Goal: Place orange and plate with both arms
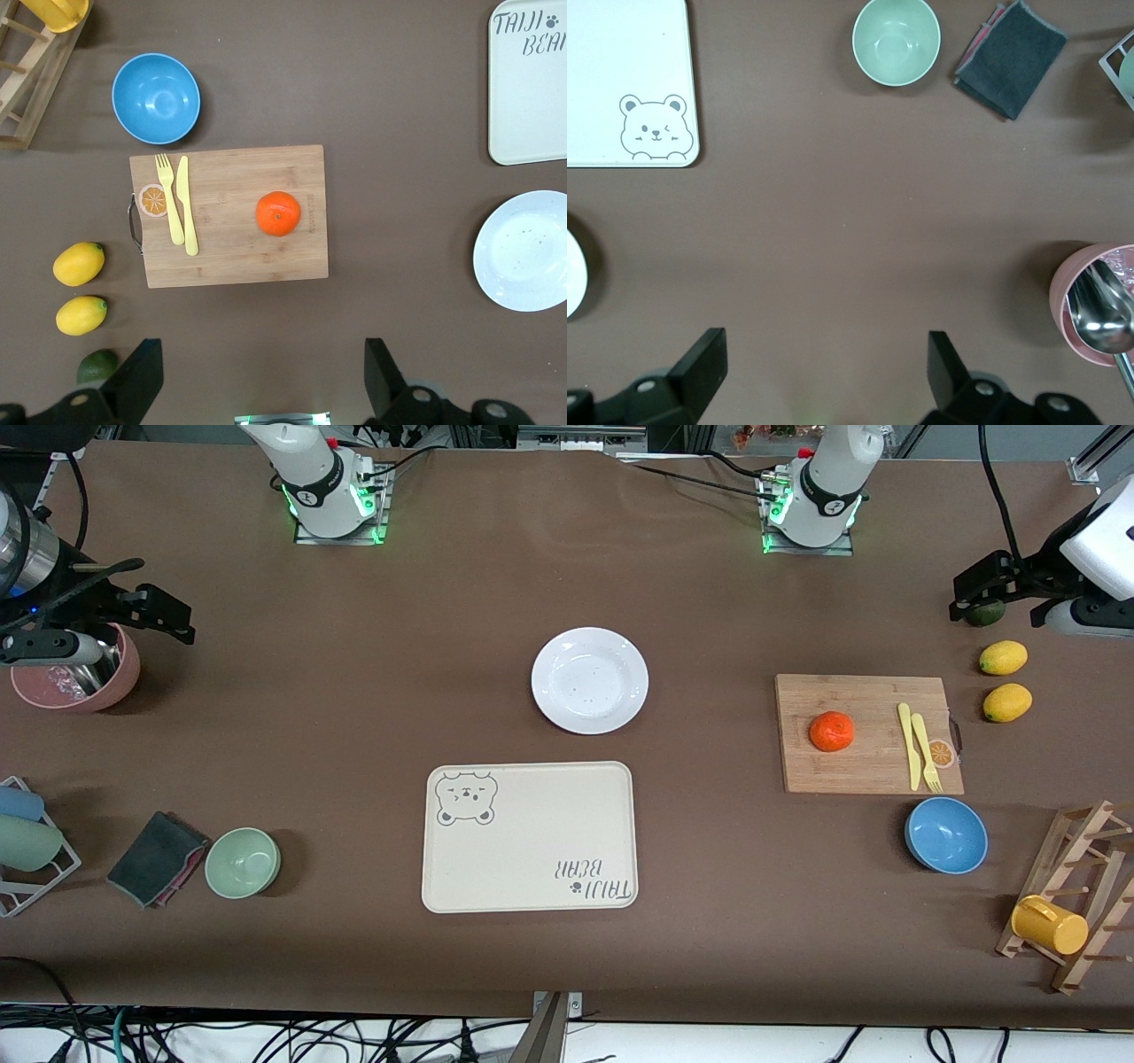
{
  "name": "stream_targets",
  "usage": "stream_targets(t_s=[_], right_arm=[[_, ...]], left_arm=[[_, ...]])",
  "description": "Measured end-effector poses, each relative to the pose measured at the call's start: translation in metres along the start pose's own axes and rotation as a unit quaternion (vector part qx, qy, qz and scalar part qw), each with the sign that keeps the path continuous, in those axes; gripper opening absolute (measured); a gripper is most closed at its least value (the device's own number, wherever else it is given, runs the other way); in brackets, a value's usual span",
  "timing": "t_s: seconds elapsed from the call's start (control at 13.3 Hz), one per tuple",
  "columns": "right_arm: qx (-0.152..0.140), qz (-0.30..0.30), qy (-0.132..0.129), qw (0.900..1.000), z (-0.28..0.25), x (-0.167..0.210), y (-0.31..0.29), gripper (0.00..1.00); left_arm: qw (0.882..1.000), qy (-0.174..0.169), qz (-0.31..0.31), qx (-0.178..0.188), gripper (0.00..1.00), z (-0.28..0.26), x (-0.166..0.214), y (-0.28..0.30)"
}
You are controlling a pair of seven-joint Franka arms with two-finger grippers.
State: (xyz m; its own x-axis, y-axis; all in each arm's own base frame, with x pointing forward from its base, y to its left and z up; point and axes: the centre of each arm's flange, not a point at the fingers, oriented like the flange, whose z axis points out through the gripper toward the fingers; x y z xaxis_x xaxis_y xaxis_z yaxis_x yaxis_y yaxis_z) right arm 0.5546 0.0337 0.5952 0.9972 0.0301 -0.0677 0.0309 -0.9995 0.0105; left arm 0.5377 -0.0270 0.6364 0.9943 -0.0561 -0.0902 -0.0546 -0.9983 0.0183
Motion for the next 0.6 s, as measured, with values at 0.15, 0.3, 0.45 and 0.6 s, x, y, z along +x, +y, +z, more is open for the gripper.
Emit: stream_targets(t_s=[0.15,0.3,0.45,0.6], right_arm=[[0.000,0.000,-0.001,1.000,0.0002,-0.0002,0.0000,1.00],[0.000,0.000,-0.004,1.000,0.0007,-0.0008,0.0000,1.00],[0.000,0.000,-0.005,1.000,0.0009,-0.0011,0.0000,1.00],[0.000,0.000,-0.006,1.000,0.0010,-0.0012,0.0000,1.00]], left_arm=[[1.000,0.001,0.001,0.000,1.00,-0.0007,-0.0001,0.0006],[1.000,0.002,0.001,0.000,1.00,-0.0014,0.0001,0.0008],[1.000,0.004,0.001,0.000,1.00,-0.0015,0.0007,0.0008],[1.000,0.001,0.001,0.000,1.00,0.0081,0.0050,0.0007]])
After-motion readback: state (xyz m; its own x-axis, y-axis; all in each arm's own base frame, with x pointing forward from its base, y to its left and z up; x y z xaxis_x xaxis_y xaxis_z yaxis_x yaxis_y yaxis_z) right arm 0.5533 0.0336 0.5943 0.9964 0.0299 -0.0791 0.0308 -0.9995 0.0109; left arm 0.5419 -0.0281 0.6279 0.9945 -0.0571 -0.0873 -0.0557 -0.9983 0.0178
